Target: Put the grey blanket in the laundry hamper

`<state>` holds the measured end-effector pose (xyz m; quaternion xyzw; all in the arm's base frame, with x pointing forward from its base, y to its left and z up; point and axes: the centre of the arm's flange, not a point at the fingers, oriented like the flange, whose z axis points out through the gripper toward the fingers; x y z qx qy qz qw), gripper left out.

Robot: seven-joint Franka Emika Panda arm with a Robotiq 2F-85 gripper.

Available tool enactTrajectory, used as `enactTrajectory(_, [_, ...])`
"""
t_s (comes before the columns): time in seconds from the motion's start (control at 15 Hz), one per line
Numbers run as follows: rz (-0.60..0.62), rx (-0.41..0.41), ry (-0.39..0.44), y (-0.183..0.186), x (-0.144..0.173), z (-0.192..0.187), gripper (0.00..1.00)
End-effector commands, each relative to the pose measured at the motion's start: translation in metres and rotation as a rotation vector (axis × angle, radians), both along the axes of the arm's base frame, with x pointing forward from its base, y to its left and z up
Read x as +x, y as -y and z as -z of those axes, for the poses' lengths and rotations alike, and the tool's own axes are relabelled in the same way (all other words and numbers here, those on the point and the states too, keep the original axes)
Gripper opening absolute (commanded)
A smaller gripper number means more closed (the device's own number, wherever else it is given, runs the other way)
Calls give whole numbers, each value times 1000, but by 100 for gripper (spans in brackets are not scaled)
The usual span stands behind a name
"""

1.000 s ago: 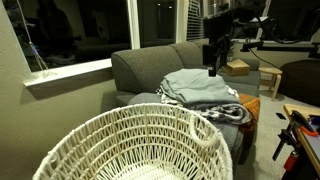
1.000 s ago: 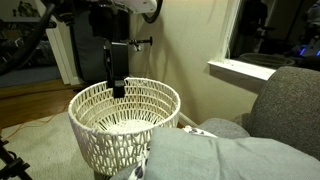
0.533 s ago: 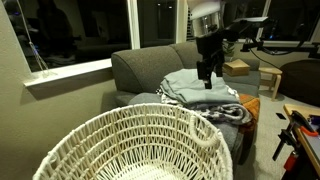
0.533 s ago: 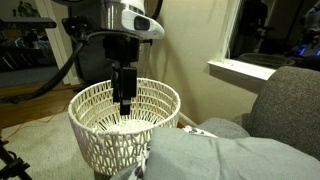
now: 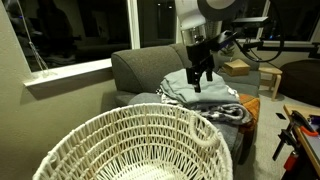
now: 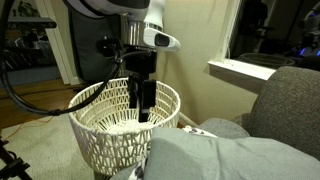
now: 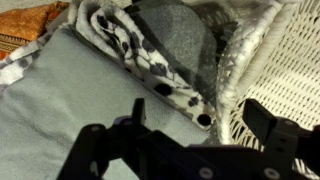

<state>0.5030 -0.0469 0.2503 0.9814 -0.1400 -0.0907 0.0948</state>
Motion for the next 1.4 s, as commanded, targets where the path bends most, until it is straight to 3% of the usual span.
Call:
enactTrajectory(0.0, [27,-10,33,3,14,11,100])
enactTrajectory(0.8, [41,-9,34,11,41,45,100])
enactTrajectory(1.33, [47,-7,8,4,39,66,100])
